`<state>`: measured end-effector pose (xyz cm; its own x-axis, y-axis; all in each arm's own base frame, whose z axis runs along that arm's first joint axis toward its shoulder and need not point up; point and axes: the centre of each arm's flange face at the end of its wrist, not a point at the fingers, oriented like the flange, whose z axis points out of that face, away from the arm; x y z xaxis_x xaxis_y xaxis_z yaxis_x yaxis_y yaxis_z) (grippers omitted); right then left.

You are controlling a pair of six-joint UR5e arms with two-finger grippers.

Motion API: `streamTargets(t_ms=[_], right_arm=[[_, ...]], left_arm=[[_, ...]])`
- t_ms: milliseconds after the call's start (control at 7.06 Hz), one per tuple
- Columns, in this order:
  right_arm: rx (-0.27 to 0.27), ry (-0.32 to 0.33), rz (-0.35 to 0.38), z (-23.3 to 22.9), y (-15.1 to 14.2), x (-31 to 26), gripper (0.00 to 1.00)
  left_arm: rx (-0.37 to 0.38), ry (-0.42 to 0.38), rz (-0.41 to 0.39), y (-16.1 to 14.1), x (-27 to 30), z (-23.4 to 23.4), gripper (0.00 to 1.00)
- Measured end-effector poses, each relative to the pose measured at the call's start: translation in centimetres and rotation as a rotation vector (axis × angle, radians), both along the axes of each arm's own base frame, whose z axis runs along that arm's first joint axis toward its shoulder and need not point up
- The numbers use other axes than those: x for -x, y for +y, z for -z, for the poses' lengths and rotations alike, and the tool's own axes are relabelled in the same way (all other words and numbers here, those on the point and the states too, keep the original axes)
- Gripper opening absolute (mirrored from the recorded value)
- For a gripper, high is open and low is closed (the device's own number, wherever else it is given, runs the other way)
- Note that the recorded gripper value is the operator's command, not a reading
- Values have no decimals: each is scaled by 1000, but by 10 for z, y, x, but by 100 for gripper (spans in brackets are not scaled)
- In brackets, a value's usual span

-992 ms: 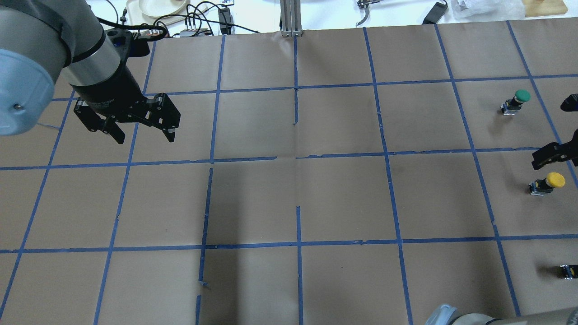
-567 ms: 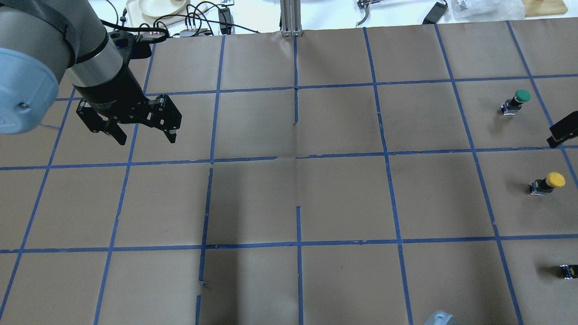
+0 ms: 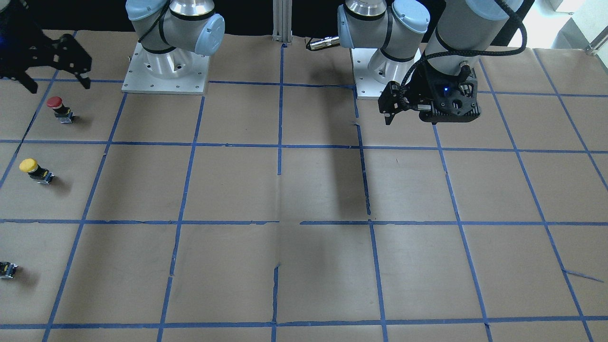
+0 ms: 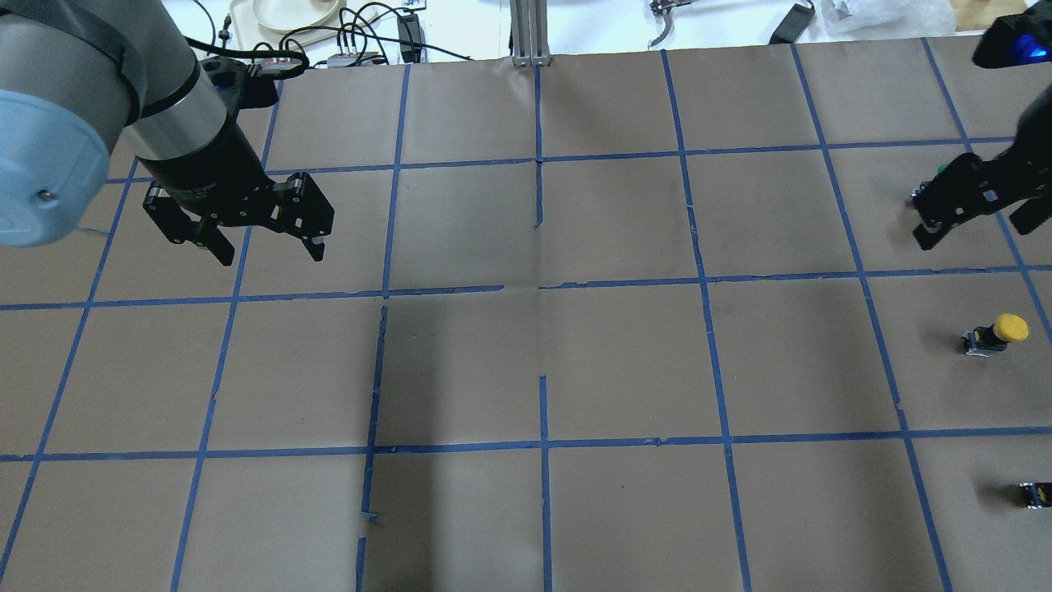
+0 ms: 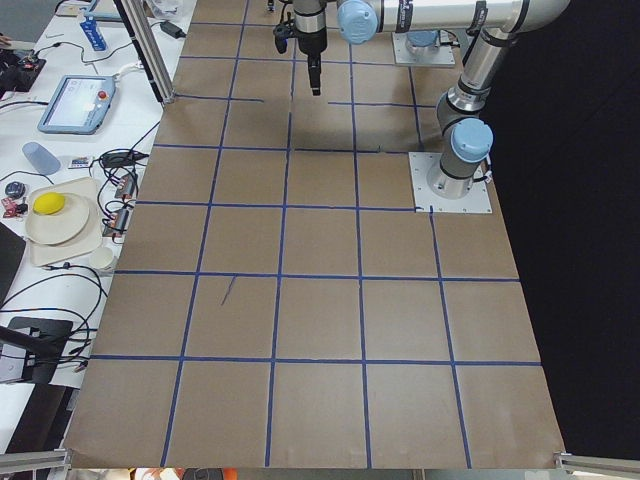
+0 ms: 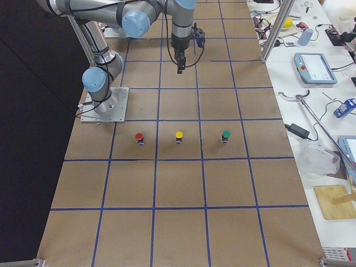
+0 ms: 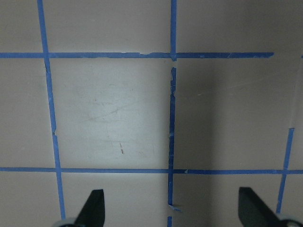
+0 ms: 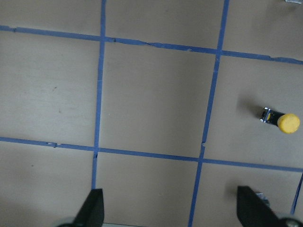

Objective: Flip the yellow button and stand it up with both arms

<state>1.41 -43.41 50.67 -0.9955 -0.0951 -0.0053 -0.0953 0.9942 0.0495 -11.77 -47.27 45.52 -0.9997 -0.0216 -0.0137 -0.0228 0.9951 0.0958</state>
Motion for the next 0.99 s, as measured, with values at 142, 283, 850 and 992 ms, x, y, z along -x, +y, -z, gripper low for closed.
streamTargets(t_ms=[142,283,850,992], right_arm=[[14,6,61,-9,3,-43,100],[28,12,92,-17,3,-76,100],[88,17,56,-51,-37,-128,99],[95,10,62,-54,-40,-132,99]], left_arm=[[0,0,-1,0,0,0,100],[0,0,-1,0,0,0,100],[1,-1,0,1,0,0,100],[2,-2,0,1,0,0,100]])
